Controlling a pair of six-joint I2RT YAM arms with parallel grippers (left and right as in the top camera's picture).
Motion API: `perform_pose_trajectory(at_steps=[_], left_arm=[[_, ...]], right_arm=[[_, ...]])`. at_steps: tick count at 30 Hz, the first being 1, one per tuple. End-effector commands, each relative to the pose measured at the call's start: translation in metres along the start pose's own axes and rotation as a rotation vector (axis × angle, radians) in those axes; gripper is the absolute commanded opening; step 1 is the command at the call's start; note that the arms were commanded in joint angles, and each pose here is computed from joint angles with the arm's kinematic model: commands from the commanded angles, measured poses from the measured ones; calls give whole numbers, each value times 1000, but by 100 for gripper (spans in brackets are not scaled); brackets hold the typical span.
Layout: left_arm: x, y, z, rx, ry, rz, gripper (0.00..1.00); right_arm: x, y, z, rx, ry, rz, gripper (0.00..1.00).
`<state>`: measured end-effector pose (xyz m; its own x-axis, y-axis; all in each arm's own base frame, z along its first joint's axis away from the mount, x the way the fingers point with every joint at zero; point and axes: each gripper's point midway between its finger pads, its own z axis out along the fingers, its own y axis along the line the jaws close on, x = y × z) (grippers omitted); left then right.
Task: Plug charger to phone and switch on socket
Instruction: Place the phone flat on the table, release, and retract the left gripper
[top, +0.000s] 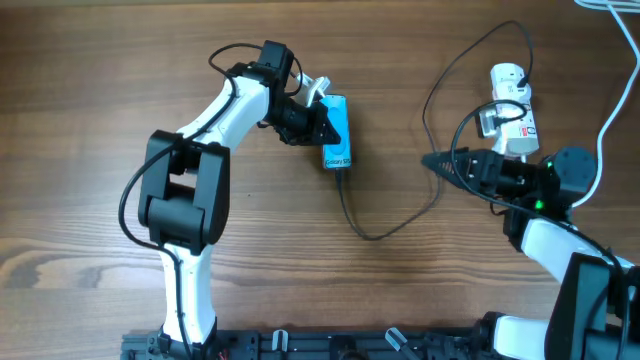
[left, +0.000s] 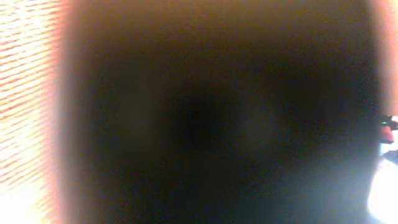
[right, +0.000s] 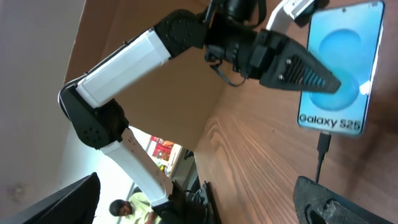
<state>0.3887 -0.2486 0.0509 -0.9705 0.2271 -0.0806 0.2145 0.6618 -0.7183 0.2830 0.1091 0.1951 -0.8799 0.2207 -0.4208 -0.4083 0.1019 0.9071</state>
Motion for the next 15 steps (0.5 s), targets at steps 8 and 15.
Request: perform_pose_trajectory(at_steps=[8, 15], left_arm=[[5, 13, 21, 83, 44, -40, 4], [10, 36, 42, 75, 78, -106, 4]], right_arm=[[18, 0, 0, -27, 59, -21, 100], [18, 0, 0, -27, 59, -21, 100]])
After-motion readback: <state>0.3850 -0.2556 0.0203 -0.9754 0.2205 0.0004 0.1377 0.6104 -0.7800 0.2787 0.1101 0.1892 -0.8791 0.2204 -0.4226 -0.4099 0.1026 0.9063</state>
